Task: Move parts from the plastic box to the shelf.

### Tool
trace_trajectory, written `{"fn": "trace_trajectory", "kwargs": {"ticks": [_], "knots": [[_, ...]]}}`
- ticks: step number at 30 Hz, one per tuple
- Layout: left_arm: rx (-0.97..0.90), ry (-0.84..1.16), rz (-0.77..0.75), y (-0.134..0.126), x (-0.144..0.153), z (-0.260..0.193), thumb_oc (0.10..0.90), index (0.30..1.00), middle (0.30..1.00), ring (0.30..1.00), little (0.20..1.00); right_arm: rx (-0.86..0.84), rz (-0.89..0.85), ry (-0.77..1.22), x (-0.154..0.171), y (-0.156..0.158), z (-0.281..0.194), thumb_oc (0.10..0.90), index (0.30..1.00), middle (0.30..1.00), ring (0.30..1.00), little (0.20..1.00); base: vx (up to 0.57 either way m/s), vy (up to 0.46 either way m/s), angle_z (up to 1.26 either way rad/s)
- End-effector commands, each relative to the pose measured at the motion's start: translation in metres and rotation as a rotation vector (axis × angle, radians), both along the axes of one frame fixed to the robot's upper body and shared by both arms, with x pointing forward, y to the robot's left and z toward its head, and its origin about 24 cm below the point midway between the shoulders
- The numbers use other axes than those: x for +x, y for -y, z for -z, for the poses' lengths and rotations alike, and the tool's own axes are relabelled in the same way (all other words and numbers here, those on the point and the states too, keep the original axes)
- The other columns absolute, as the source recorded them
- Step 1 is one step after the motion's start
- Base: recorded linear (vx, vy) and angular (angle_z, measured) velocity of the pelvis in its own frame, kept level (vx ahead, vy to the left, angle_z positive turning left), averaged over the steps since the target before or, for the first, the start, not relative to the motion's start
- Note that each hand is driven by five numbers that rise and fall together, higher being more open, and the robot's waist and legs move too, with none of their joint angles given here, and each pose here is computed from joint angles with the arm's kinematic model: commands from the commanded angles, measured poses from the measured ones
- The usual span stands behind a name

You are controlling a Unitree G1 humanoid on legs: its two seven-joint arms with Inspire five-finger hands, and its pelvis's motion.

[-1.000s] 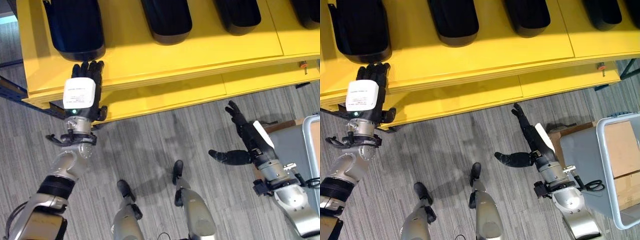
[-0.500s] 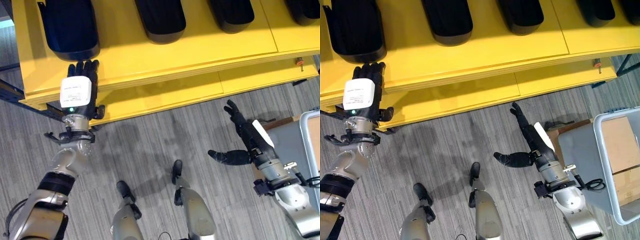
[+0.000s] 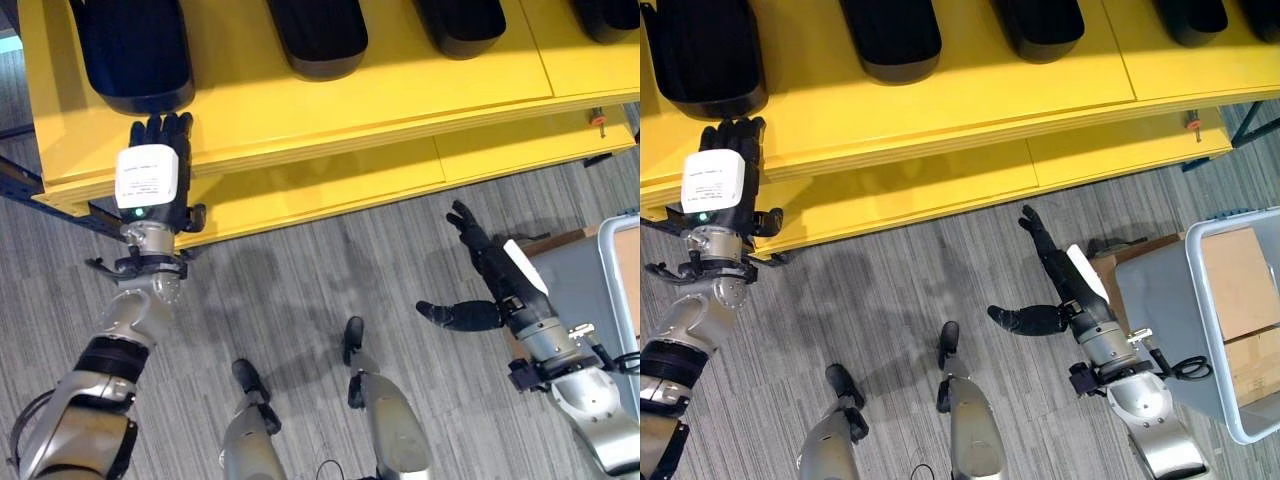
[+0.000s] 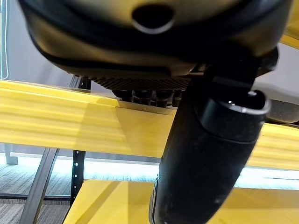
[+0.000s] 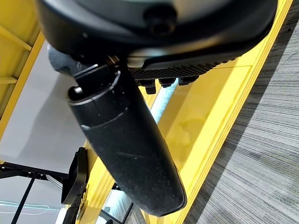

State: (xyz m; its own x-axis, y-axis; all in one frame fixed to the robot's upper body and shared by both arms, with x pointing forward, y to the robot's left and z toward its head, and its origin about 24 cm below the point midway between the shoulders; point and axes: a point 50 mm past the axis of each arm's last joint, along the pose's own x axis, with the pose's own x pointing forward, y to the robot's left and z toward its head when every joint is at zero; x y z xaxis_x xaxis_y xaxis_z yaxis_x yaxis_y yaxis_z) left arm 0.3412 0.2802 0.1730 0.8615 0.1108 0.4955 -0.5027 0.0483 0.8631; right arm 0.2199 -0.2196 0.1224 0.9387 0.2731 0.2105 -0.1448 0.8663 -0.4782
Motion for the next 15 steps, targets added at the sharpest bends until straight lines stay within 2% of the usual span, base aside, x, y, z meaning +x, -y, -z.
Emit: {"fn": "trace_trajectory", "kwargs": {"ticks": [1, 15], "knots": [[0.044, 0.079, -0.059, -0.0212, 0.0007, -0.0335, 0.900, 1.000, 1.000, 1.000, 1.000, 0.048, -0.077, 0.203, -0.0087, -0.0076, -0.0409, 0.900, 1.000, 1.000, 1.000, 1.000, 0.00, 0.000, 0.00], [0.057, 0.048, -0.088, -0.0295, 0.0044, -0.0382, 0.900, 1.000, 1.000, 1.000, 1.000, 0.046, -0.091, 0.203, -0.0110, -0.0072, -0.0427, 0.900, 1.000, 1.000, 1.000, 1.000, 0.00, 0.000, 0.00]]}}
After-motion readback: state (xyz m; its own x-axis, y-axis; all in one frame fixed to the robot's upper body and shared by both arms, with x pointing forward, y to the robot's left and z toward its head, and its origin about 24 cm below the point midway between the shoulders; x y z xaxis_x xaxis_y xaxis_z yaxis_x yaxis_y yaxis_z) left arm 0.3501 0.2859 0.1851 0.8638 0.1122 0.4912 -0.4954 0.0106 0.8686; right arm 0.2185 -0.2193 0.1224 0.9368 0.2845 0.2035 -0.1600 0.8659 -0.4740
